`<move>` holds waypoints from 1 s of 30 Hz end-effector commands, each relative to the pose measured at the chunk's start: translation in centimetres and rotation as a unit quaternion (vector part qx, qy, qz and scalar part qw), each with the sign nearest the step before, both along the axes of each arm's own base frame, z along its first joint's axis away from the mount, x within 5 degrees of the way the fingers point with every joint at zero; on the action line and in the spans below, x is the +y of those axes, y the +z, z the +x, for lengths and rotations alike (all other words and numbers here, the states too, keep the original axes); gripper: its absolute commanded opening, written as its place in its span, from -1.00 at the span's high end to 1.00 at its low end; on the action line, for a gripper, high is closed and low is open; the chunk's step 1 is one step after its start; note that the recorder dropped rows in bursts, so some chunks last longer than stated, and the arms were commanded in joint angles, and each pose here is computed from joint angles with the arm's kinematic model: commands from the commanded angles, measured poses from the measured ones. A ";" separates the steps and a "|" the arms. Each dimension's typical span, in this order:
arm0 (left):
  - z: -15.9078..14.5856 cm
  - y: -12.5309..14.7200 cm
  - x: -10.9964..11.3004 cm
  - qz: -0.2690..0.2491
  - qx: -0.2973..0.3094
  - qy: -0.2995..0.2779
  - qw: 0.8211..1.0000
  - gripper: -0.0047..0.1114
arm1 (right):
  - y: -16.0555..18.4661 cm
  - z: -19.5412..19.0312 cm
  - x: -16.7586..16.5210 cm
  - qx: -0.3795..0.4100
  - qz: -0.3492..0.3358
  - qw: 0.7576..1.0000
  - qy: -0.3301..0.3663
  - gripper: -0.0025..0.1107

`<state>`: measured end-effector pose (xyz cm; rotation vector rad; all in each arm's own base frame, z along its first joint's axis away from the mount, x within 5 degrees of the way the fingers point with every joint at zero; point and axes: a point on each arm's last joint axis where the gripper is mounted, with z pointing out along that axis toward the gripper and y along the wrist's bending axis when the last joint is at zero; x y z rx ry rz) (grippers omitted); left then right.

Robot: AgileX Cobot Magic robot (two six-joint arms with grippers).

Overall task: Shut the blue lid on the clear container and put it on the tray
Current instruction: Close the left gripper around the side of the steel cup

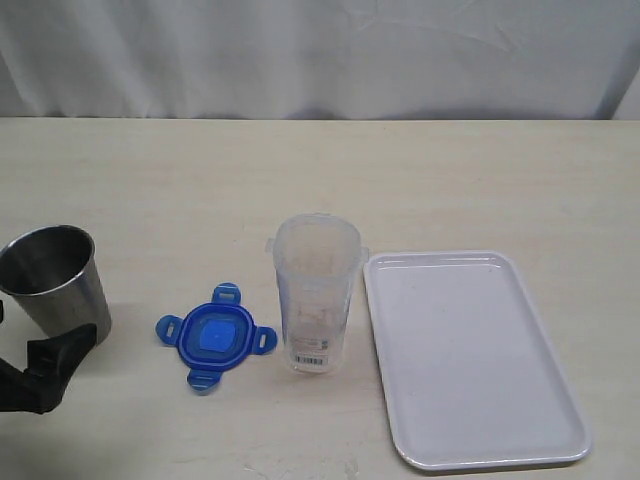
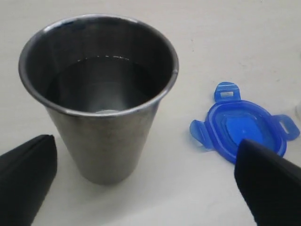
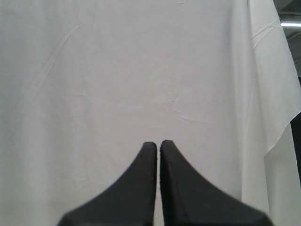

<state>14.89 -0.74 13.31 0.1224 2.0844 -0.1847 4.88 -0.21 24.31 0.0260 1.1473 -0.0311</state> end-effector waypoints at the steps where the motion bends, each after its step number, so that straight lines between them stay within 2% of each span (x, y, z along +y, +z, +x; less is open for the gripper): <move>1: 0.4 -1.1 0.1 -0.003 0.009 0.004 1.000 -0.73 | 0.0 -0.1 0.0 -0.006 0.001 1.000 0.002 0.89; 9: 1.9 -2.6 0.2 -0.014 0.023 0.003 1.000 -0.73 | 0.0 -0.1 0.0 -0.006 0.001 1.000 0.002 0.89; 23: 4.6 -1.9 0.7 0.000 -0.004 0.000 1.000 -0.73 | 0.0 -0.1 0.0 -0.006 0.001 1.000 0.002 0.89; 27: 4.9 -1.7 1.0 -0.004 -0.025 0.020 0.999 -0.73 | 0.0 -0.1 0.0 -0.006 0.001 1.000 0.002 0.89; 30: 5.3 -2.0 1.1 -0.001 -0.020 0.022 1.000 -0.73 | 0.0 -0.1 0.0 -0.006 0.001 1.000 0.002 0.89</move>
